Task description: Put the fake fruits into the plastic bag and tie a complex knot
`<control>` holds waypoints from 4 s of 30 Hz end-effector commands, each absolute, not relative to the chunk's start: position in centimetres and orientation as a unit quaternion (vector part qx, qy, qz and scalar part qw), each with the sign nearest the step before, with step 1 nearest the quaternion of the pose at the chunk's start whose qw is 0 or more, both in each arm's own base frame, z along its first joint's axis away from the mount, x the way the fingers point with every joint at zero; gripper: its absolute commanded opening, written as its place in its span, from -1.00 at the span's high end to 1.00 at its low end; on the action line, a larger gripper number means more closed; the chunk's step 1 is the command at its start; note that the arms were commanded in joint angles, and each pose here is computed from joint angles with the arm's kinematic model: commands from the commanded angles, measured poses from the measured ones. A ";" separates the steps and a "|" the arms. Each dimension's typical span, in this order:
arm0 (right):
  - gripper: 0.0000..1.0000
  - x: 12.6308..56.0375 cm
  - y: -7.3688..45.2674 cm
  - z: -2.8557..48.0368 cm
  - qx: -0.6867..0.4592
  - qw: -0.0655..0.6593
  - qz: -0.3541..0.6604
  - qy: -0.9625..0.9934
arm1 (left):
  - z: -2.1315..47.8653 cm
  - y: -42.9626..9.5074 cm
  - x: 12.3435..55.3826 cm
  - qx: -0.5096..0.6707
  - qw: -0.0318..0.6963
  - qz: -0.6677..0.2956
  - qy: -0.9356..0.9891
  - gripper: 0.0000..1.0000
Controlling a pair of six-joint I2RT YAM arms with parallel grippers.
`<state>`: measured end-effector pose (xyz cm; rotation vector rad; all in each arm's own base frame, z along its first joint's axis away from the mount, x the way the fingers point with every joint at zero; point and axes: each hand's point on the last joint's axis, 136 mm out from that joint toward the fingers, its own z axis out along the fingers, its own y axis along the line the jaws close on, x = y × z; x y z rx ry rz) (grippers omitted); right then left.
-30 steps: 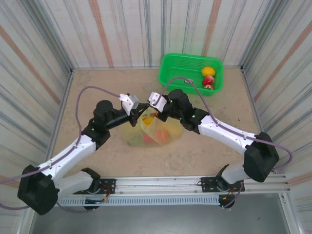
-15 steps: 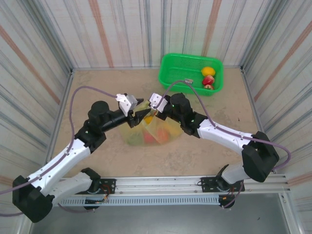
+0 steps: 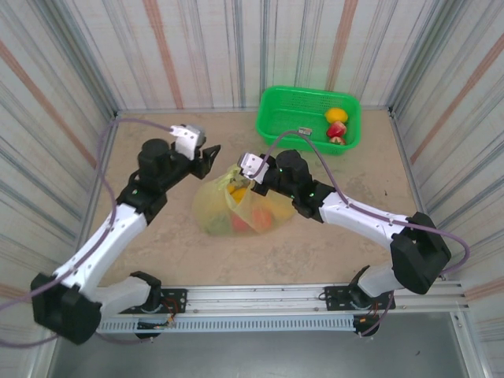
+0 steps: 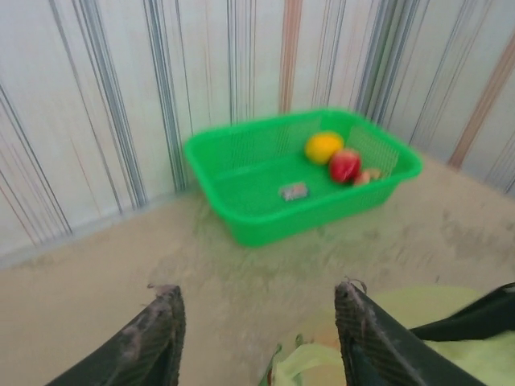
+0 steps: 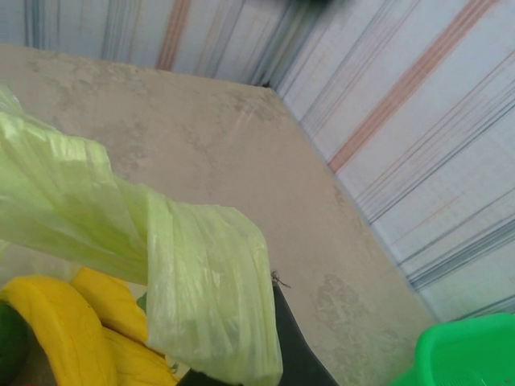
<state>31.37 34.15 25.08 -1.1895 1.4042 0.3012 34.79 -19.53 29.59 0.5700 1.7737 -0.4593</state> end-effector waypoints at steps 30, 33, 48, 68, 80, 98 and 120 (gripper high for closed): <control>1.00 30.7 34.7 25.5 -0.516 0.566 0.195 0.613 | 23.4 -25.3 30.8 0.417 0.569 -0.289 0.647 0.18; 1.00 30.7 34.8 25.4 -0.516 0.564 0.197 0.614 | 23.2 -25.5 30.6 0.422 0.567 -0.298 0.641 0.18; 1.00 30.2 34.8 25.6 -0.522 0.559 0.207 0.611 | 21.2 -23.1 34.9 0.360 0.566 -0.218 0.708 0.19; 1.00 30.3 33.6 26.0 -0.515 0.556 0.207 0.619 | 22.2 -22.3 35.4 0.354 0.590 -0.212 0.694 0.13; 1.00 30.8 33.0 26.4 -0.511 0.561 0.208 0.617 | 21.0 -20.5 30.9 0.352 0.537 -0.200 0.740 0.13; 1.00 29.8 33.2 26.6 -0.519 0.549 0.234 0.611 | 21.8 -25.7 37.1 0.430 0.538 -0.247 0.681 0.07; 1.00 30.1 32.8 26.6 -0.510 0.548 0.244 0.617 | 21.4 -27.5 31.8 0.502 0.521 -0.309 0.617 0.08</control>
